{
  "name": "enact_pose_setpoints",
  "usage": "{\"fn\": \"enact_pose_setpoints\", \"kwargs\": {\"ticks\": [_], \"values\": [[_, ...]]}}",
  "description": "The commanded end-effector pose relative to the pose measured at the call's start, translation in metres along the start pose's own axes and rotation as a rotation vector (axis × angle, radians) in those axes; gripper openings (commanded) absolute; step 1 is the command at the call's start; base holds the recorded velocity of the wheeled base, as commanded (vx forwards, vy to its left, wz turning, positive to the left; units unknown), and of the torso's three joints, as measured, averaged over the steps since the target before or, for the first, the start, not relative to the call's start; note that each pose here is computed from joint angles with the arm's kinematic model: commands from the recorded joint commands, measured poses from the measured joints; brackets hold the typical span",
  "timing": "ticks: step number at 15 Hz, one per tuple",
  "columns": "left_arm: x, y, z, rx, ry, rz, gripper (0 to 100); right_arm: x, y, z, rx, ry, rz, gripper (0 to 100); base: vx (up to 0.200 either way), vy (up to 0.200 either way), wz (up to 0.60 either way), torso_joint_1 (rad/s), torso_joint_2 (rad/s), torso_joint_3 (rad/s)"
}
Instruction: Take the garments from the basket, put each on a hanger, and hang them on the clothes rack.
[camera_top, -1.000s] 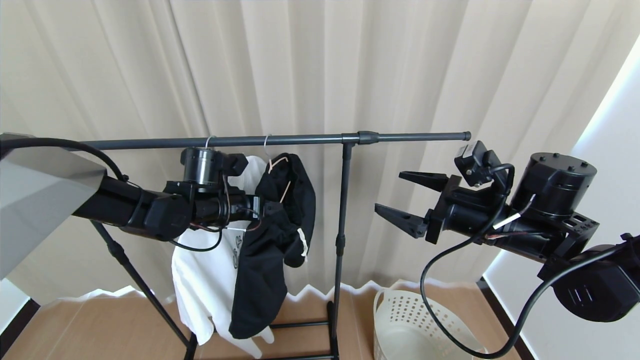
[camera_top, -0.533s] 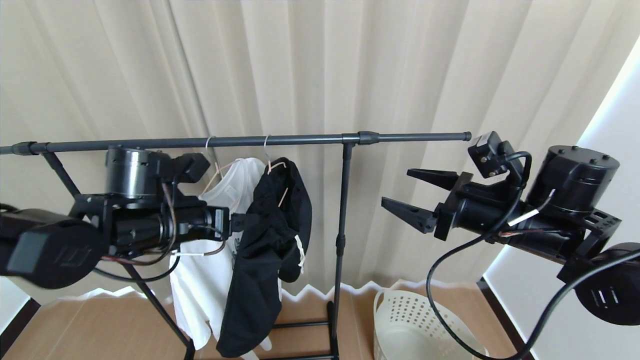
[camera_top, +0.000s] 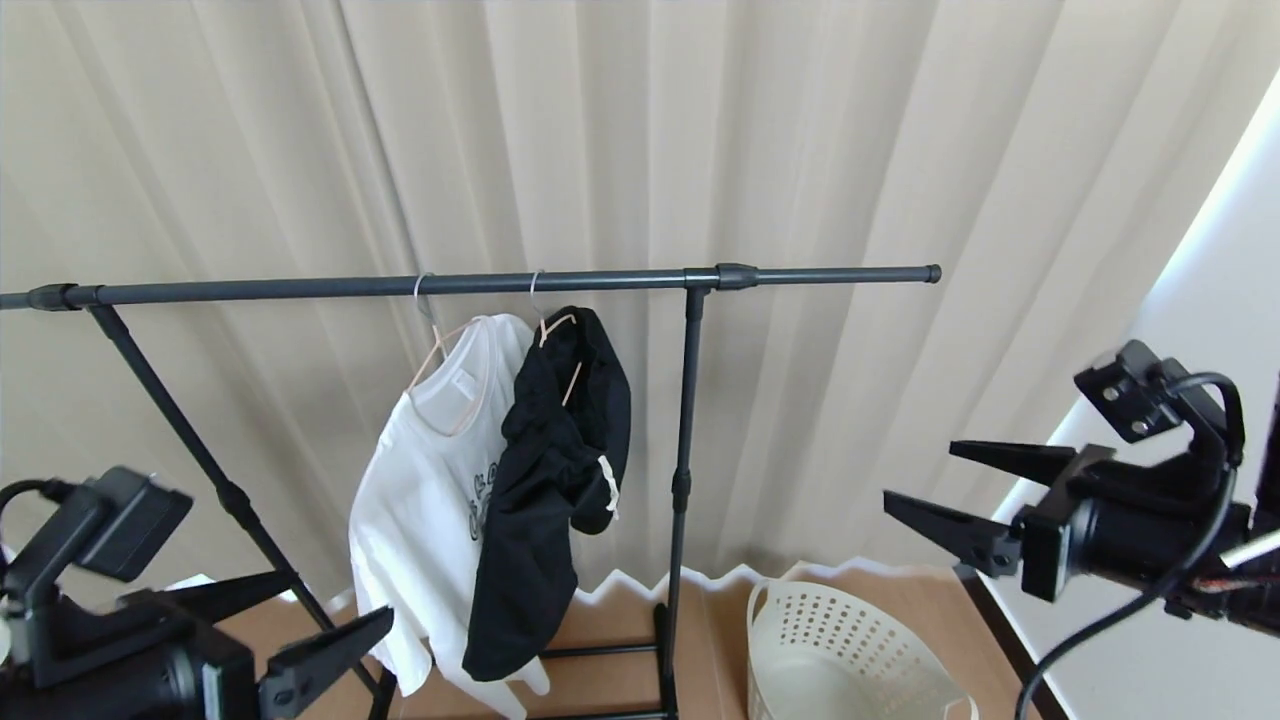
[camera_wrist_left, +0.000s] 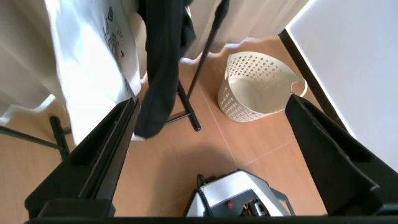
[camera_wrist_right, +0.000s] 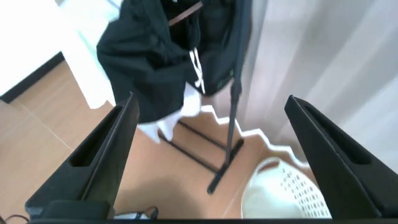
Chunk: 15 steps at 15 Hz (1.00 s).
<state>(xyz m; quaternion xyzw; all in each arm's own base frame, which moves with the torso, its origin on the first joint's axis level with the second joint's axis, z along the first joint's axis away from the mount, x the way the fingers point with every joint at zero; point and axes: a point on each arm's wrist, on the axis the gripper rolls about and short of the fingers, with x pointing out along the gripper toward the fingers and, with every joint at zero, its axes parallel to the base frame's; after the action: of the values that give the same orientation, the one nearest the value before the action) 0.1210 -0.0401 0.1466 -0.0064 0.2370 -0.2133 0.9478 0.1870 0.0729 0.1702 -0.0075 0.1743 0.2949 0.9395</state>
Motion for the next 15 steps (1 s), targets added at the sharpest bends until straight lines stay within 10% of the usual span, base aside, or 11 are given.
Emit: {"fn": "enact_pose_setpoints", "kwargs": {"ticks": [1, 10, 15], "values": [[-0.038, -0.004, -0.045, 0.053, -0.077, -0.008, 100, -0.043, 0.012, -0.036, -0.006, -0.02, -0.015, 100, 0.0, 0.0, 0.0, 0.0, 0.0, 0.0], [-0.082, -0.008, -0.12, 0.162, -0.163, 0.022, 100, -0.128, 0.034, -0.135, -0.022, 0.084, -0.031, 100, 0.0, 0.0, 0.0, 0.0, 0.0, 0.0], [-0.086, -0.009, -0.122, 0.119, -0.231, 0.174, 100, -0.145, 0.035, -0.153, -0.06, 0.06, -0.191, 100, 0.0, 0.0, 0.0, 0.0, 0.0, 0.0]]}}
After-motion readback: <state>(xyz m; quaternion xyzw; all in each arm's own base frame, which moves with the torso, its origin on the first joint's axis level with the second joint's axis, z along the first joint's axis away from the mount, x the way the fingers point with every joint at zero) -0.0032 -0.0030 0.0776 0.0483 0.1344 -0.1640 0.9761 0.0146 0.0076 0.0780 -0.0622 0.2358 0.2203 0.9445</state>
